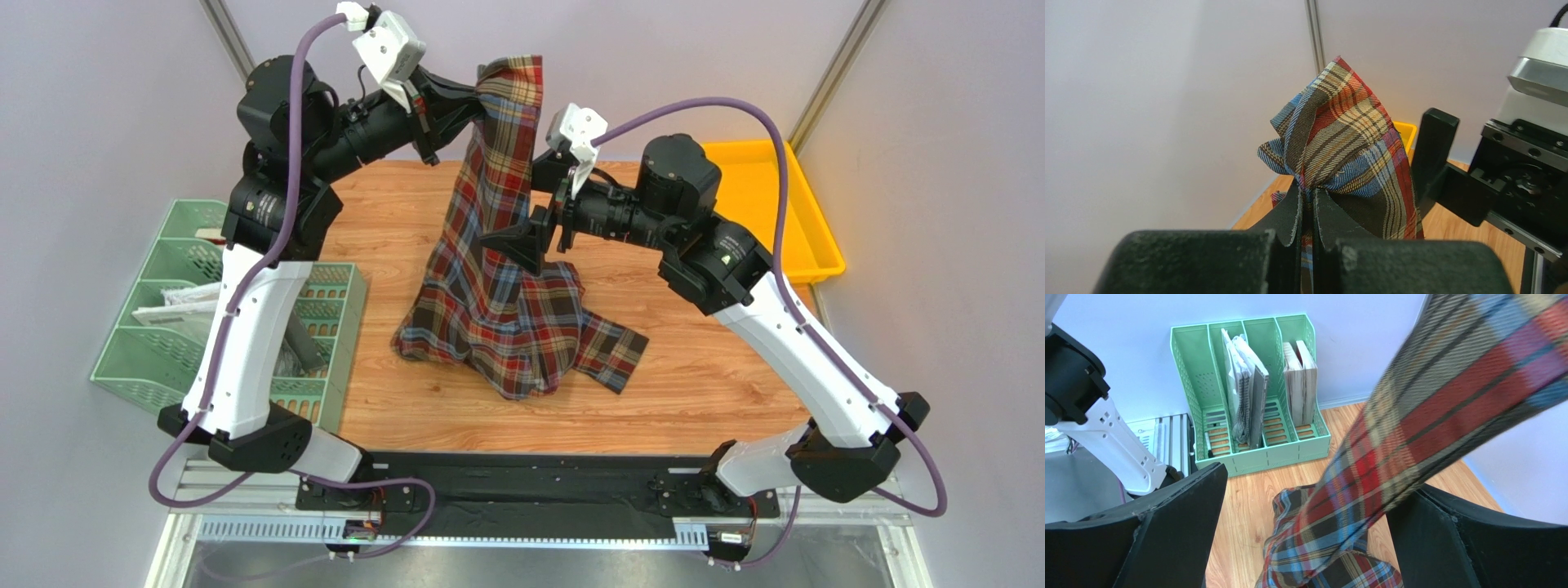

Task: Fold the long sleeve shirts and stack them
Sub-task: Flatten the shirt out

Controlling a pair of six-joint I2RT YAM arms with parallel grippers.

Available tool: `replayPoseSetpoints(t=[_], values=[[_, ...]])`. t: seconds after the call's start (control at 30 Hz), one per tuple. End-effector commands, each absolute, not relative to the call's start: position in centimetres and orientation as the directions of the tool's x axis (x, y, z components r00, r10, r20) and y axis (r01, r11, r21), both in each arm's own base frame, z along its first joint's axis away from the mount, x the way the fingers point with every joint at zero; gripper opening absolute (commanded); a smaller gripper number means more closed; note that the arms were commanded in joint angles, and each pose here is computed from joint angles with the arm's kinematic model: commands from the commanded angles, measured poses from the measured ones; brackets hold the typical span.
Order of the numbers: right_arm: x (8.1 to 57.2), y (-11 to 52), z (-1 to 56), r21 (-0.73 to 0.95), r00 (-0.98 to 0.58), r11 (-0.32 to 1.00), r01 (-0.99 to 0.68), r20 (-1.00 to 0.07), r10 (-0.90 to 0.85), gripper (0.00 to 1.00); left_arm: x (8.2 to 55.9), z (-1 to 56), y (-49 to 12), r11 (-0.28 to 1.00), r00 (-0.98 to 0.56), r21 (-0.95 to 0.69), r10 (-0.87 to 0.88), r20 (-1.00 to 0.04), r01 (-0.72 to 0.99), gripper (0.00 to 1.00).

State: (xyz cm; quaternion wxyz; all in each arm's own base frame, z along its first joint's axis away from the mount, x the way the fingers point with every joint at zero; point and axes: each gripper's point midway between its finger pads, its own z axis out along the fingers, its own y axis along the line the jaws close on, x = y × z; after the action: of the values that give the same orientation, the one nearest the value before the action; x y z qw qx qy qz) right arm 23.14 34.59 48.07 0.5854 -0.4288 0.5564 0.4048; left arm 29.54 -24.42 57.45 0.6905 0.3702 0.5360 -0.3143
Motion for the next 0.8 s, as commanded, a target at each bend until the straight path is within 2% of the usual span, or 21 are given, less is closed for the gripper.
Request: replayPoseSetpoints(t=[0.0,0.1,0.2,0.23,0.3,0.33,0.37,0.43,0.47,0.53,0.57,0.6,0.67,0.7,0.77], values=[[23.4,34.3,48.3,-0.1,0.107,0.378,-0.92,-0.994,-0.003,1.0,27.8,59.4,-24.2,0.51,0.284,0.214,-0.062,-0.957,0.833,0.0],[26.7,33.9,47.6,-0.084,0.083,0.516,-0.853,-0.996,-0.025,1.0,26.4,59.3,-25.3,0.457,0.283,0.217,-0.079,-0.956,0.862,0.0],[28.6,33.8,47.3,-0.086,0.075,0.579,-0.811,-0.996,-0.042,0.98,25.3,59.0,-25.8,0.426,0.283,0.224,-0.079,-0.956,0.876,0.0],[28.9,34.0,47.2,-0.077,0.065,0.577,-0.813,-0.997,-0.042,0.79,25.1,58.8,-25.9,0.416,0.277,0.221,-0.078,-0.958,0.882,0.0],[28.6,33.5,48.2,-0.061,0.06,0.544,-0.837,-0.998,-0.019,0.52,24.6,57.9,-26.1,0.397,0.247,0.198,-0.075,-0.966,0.896,0.0],[28.5,33.2,48.4,-0.05,0.049,0.539,-0.841,-0.999,-0.015,0.22,24.3,57.8,-26.0,0.393,0.236,0.188,-0.077,-0.969,0.9,0.0],[27.9,32.1,48.5,-0.047,0.036,0.543,-0.838,-0.999,-0.03,0.02,24.1,57.5,-25.8,0.396,0.222,0.176,-0.074,-0.972,0.901,0.0],[28.4,29.5,47.7,-0.041,0.014,0.584,-0.811,-0.999,-0.051,0.0,24.4,55.9,-24.3,0.461,0.155,0.114,-0.053,-0.986,0.88,0.28],[26.9,27.3,48.8,-0.049,0.039,0.589,-0.807,-0.999,-0.03,0.0,25.3,55.0,-22.7,0.505,0.113,0.072,-0.05,-0.992,0.86,0.61],[27.5,24.1,46.5,-0.041,0.008,0.632,-0.774,-0.998,-0.055,0.0,25.4,50.4,-21.1,0.515,0.028,0.024,0.0,-1.0,0.857,0.93],[27.3,22.9,46.1,-0.067,0.025,0.642,-0.764,-0.997,-0.075,0.0,25.8,48.4,-20.2,0.533,0.0,0.014,0.027,-1.0,0.846,0.99],[26.3,21.0,46.8,-0.094,0.063,0.656,-0.749,-0.995,-0.071,0.0,26.6,43.7,-18.7,0.544,-0.037,0.028,0.108,-0.993,0.839,0.99],[26.1,19.9,44.6,-0.13,0.059,0.66,-0.74,-0.99,-0.13,0.0,27.1,38.5,-17.7,0.536,-0.074,0.049,0.206,-0.976,0.843,0.99],[25.6,19.0,44.7,-0.148,0.075,0.673,-0.725,-0.988,-0.137,0.0,27.6,33.3,-17.0,0.523,-0.115,0.066,0.306,-0.945,0.85,0.99],[25.4,18.3,44.1,-0.161,0.074,0.678,-0.717,-0.985,-0.156,0.0,28.2,28.3,-16.8,0.493,-0.177,0.036,0.377,-0.909,0.869,0.99]])
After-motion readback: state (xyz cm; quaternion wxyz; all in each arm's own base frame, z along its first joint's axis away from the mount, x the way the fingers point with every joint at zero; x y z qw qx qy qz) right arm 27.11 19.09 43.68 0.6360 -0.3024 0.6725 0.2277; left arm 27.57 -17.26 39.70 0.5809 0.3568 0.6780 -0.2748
